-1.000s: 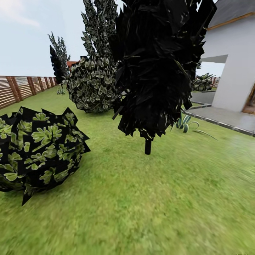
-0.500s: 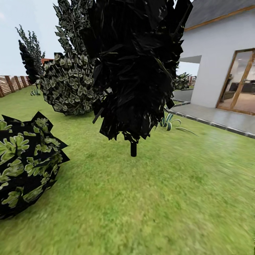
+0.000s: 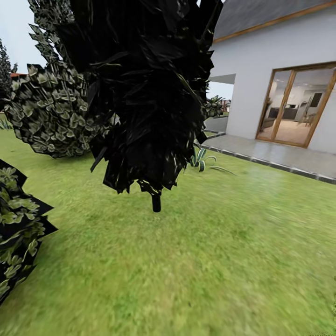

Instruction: Take the three Easter eggs out of the wicker basket on the lawn in the garden, then place them on the lawn next to a single tree (choose any tree) so that all three eggs are next to the same tree and none are left in the basket.

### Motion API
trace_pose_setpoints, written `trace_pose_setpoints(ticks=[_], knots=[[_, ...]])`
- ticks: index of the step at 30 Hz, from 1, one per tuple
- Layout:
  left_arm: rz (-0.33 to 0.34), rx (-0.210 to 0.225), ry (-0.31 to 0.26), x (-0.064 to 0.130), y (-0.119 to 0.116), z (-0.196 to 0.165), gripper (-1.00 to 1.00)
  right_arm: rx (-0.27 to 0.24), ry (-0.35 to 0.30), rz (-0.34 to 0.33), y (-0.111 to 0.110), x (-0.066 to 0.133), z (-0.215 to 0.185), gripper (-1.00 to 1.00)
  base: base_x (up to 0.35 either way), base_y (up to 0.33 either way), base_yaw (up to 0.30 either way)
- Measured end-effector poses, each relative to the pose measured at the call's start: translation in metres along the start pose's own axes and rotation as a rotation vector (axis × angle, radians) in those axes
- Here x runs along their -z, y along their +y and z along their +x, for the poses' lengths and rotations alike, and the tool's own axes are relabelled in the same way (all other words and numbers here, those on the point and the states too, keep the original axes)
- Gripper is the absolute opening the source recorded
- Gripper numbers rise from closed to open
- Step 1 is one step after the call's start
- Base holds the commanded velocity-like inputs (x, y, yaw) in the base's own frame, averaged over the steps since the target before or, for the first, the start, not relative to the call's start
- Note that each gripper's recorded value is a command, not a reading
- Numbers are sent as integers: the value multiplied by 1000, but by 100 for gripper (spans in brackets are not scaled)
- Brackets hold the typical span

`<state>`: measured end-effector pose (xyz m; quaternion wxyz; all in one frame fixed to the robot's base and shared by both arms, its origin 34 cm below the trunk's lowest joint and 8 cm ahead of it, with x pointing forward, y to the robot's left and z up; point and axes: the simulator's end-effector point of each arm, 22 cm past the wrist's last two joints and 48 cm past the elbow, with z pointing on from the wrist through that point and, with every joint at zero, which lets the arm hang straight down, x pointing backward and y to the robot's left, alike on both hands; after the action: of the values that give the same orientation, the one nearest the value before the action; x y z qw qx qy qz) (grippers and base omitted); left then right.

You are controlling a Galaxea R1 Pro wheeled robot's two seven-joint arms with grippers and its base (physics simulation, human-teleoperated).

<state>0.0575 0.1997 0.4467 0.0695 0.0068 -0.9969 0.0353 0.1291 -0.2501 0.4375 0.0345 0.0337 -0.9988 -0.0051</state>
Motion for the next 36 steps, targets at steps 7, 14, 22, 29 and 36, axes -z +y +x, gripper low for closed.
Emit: trace_pose_setpoints(ticks=[7, 14, 22, 29, 36], knots=[[0, 0, 0, 0, 0, 0, 100, 0, 0, -1, 0, 0, 0, 100, 327, 0, -299], [1, 1, -2, 0, -1, 0, 100, -6, 1, 4, -1, 0, 0, 100, 169, 0, -141], [-22, 5, 7, 0, 15, 3, 100, -16, 9, 68, -49, 2, 5, 100, 5, 0, -4], [-36, 6, 8, 0, 25, 4, 100, -16, 9, 69, -49, 2, 5, 100, 0, 0, 0], [-37, 5, 8, 1, 26, 4, 100, -16, 9, 70, -50, 2, 5, 100, 0, 0, 0]])
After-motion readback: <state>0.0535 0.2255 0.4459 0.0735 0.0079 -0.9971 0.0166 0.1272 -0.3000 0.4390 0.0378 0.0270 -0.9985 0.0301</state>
